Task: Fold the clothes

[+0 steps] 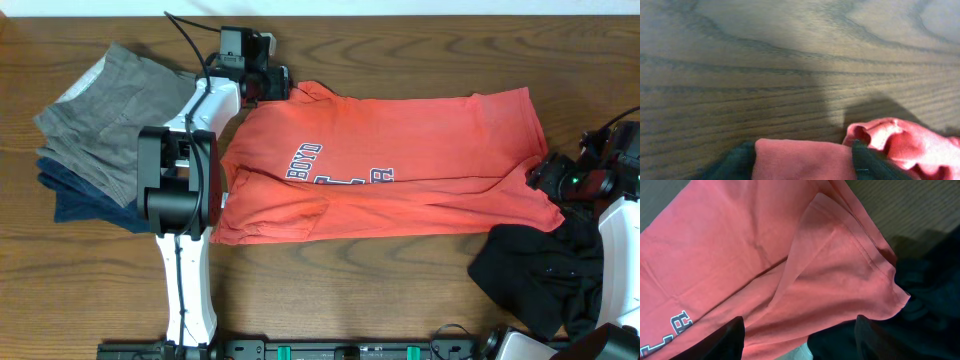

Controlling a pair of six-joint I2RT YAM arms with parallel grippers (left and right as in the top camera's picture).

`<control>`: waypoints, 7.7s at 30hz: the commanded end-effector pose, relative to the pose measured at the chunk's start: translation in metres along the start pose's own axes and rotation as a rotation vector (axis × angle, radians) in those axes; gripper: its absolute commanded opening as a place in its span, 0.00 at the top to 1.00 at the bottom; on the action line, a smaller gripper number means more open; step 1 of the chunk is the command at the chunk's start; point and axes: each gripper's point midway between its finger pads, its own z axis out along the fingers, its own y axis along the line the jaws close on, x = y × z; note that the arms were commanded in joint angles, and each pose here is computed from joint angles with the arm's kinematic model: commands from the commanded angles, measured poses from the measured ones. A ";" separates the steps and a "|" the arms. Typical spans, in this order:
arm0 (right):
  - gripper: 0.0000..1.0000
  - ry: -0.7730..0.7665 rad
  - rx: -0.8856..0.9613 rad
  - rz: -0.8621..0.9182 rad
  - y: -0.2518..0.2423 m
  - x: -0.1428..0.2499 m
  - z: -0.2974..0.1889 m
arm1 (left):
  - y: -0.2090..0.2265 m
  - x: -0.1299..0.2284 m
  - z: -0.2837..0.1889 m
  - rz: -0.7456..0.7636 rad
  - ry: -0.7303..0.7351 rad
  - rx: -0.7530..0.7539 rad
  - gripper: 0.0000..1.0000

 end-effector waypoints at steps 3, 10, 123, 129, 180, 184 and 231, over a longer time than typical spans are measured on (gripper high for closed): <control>0.32 0.003 0.001 -0.020 0.002 0.002 -0.001 | -0.006 0.002 0.002 -0.002 0.016 0.011 0.79; 0.35 0.000 0.008 -0.021 0.001 0.000 0.001 | -0.006 0.002 -0.008 -0.084 0.029 0.005 0.94; 0.99 0.010 0.212 0.021 -0.001 -0.134 0.153 | -0.035 -0.016 -0.109 -0.246 -0.001 0.244 0.94; 0.99 0.041 0.233 0.028 -0.008 -0.126 0.098 | -0.070 0.001 -0.181 -0.236 0.080 0.323 0.94; 0.99 0.235 0.435 0.021 -0.060 -0.071 0.031 | -0.051 0.143 -0.297 -0.216 0.446 0.018 0.94; 0.99 0.236 0.434 0.017 -0.058 -0.070 0.031 | -0.037 0.135 -0.265 -0.215 0.360 0.015 0.94; 0.99 0.245 0.434 0.006 -0.060 -0.059 0.050 | 0.021 0.134 -0.215 -0.280 0.123 -0.252 0.22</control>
